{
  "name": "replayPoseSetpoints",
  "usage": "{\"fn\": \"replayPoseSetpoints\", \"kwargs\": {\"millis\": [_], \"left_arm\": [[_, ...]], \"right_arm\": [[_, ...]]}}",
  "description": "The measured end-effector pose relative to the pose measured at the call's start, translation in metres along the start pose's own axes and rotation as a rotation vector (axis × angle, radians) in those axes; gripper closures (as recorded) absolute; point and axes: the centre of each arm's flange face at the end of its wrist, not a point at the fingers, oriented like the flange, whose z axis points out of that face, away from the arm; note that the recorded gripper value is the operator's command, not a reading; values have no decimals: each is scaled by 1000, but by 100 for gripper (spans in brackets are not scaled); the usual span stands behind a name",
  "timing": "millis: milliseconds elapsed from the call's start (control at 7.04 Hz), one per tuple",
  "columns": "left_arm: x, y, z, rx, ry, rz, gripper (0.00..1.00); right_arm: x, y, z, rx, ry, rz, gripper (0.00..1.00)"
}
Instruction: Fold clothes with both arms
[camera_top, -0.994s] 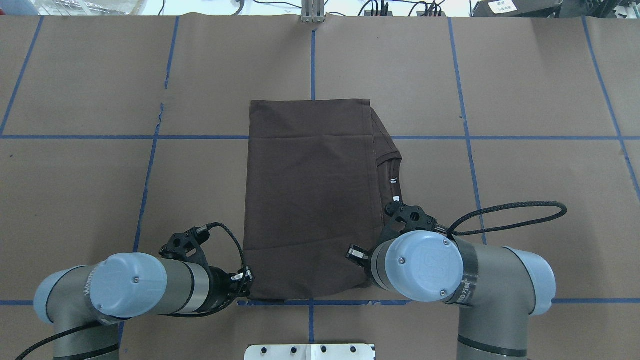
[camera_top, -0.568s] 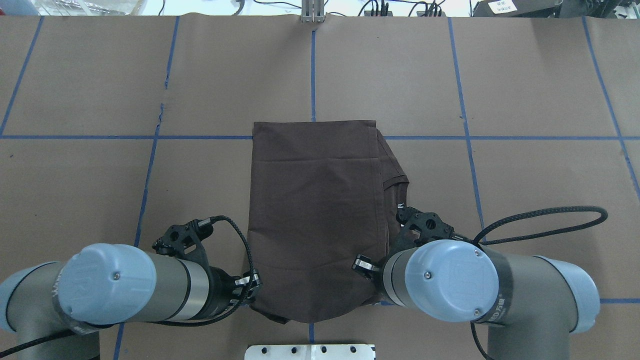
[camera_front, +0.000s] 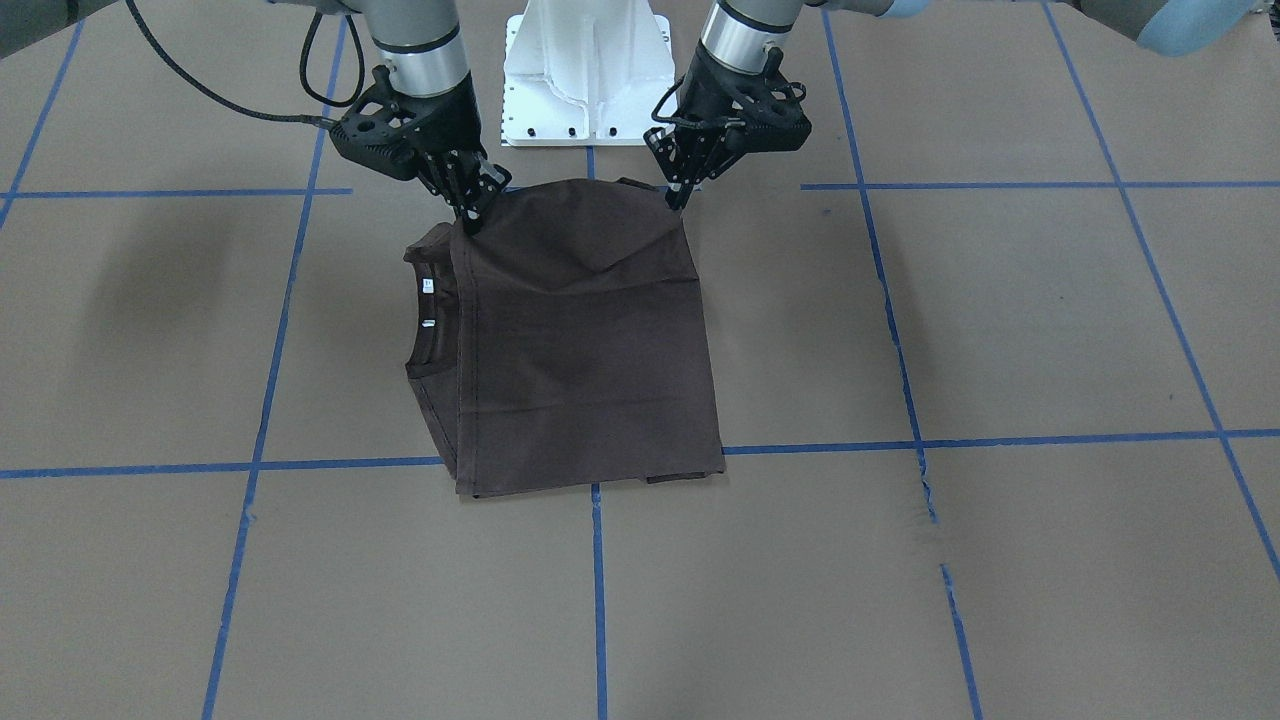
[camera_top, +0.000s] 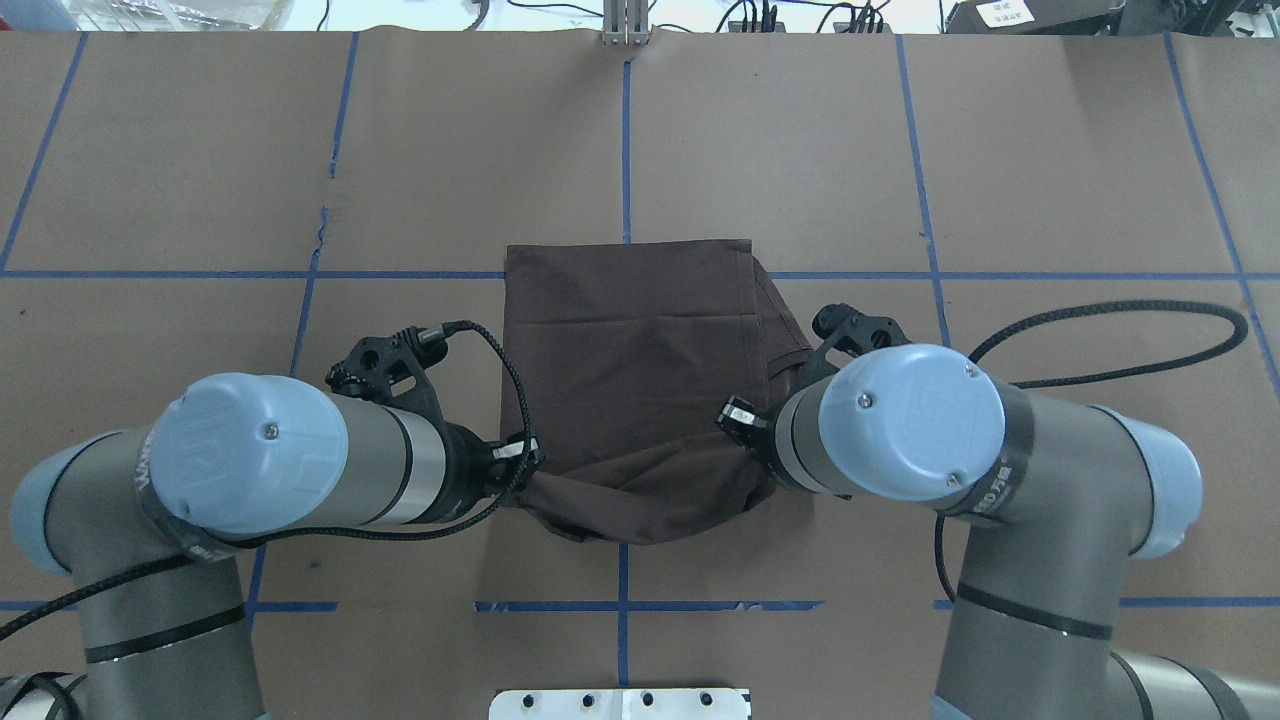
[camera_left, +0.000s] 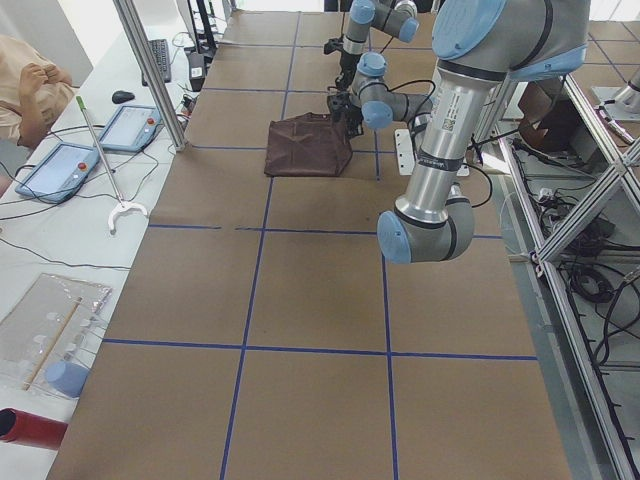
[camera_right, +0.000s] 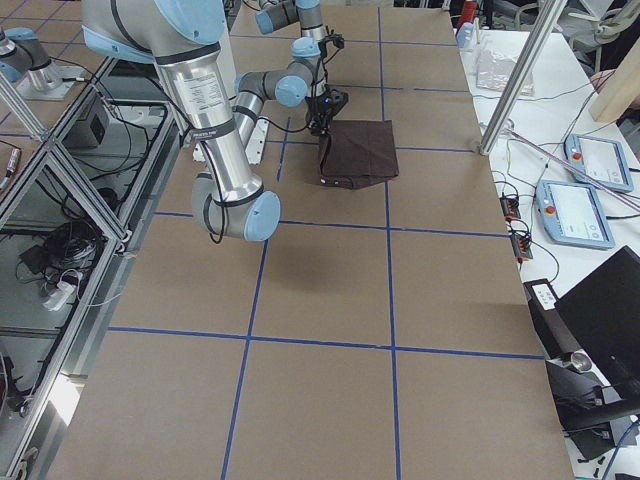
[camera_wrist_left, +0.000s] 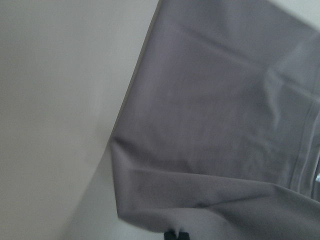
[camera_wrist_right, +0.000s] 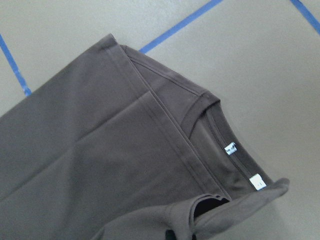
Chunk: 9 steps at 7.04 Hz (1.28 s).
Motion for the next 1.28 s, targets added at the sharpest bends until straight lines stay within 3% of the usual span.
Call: {"fn": "replayPoseSetpoints", "kwargs": {"millis": [426,568,710,994,1278], "left_arm": [[18,-72,42,98,-5,45,100],[17,-91,66,117,-4,54,82],[8,-117,95,140,-6,67,57],[-12,-194,125,218,-28,109,44],[-9,-226,107,257,-6,98,42]], "right_arm": [[-51,-73,44,-10,-28,75,100],[-64,-86,62,-15,-16,86,63],[-78,-105,89,-26,-17,89,1],[-121,-192,129,-33,-50,37,0],[-123,-272,106,-62,-72,-12,0]]}}
